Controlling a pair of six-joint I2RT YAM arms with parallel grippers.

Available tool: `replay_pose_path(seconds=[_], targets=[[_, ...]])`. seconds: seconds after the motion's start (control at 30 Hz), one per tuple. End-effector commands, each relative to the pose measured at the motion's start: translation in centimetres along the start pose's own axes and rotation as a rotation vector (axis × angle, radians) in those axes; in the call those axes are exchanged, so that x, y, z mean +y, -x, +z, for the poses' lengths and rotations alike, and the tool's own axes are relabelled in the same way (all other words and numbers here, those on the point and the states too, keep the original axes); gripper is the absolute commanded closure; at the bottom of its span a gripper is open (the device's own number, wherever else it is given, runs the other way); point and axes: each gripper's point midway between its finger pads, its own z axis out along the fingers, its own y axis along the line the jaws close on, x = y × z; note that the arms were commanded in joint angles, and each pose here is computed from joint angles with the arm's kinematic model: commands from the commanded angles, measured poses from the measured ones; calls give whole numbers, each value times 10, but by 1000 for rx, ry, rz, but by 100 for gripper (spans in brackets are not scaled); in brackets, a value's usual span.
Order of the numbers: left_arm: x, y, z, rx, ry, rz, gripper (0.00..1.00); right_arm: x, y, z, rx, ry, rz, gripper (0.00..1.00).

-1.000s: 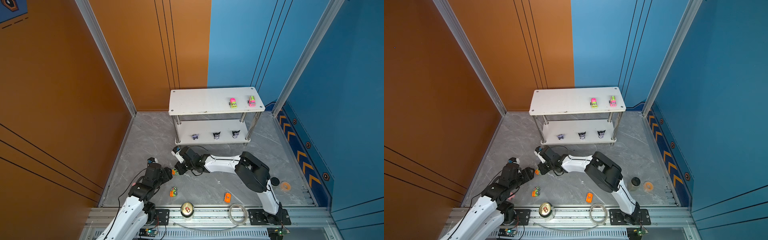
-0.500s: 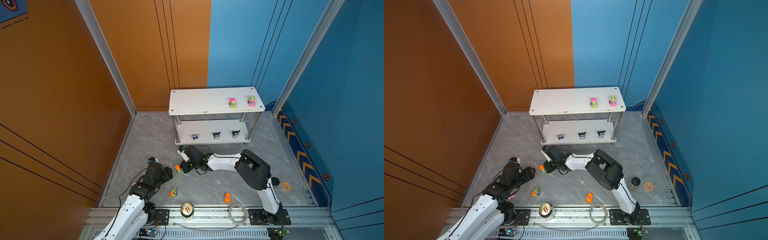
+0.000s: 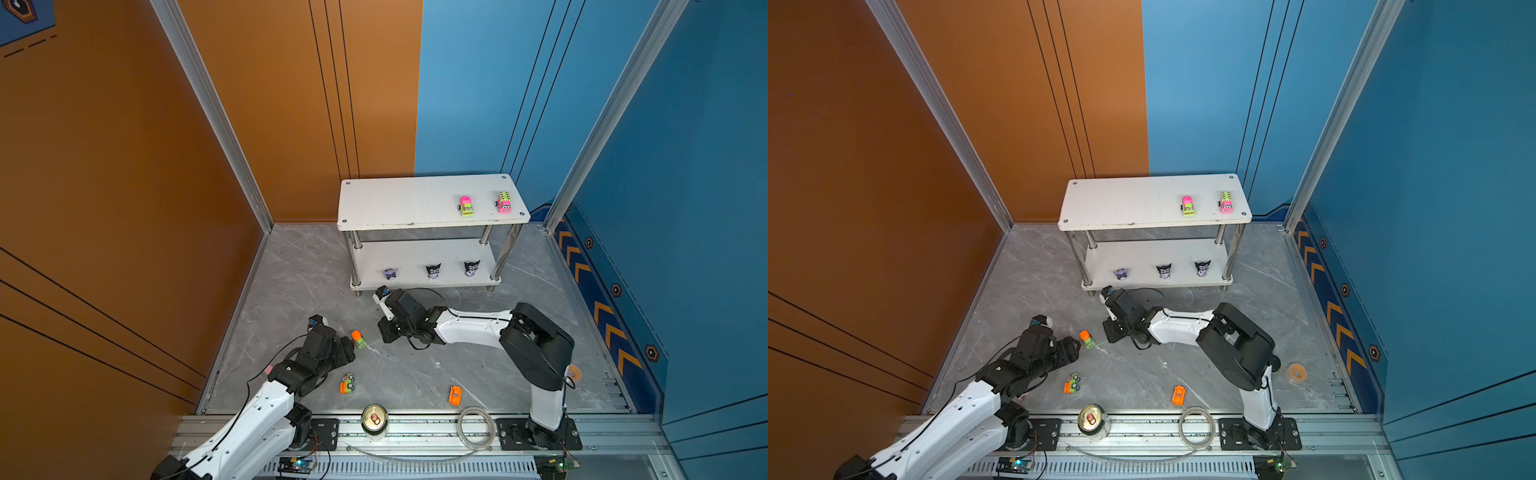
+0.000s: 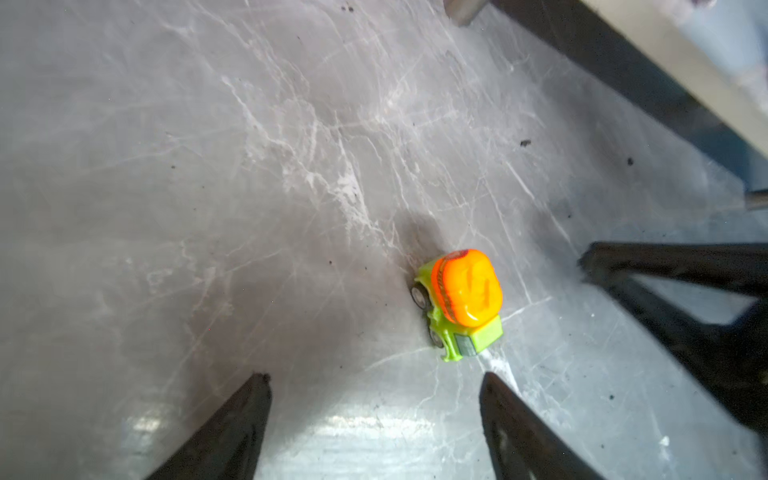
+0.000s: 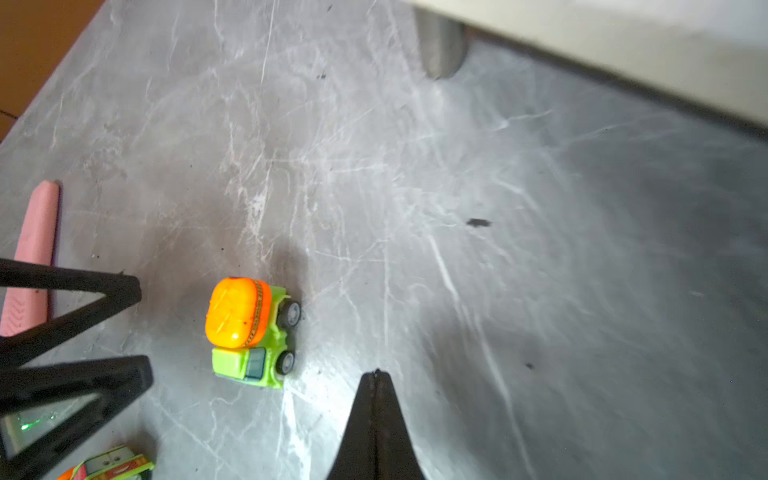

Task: Place and organize the plastic toys onto the shelf
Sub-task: 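Close the left gripper on the orange-domed car while the right gripper withdraws, then lift the orange-domed green car off the table with the left gripper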

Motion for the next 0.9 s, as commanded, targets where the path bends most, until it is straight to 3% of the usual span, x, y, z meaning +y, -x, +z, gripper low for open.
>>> replay_pose_path(seconds=[0.0,0.33,0.6,0.87], targets=[[-14,18,-3,-62,32,43,15,-26,-1,-24,-32,-113,27,94],[-40,23,24,-14,103,126,19,-49,-31,-50,-12,-195,13,88],[-60,27,34,5,87,150,36,-60,-43,-58,9,-224,-8,87],[-78,16,45,49,77,189,40,-68,-43,-66,3,-224,6,87]])
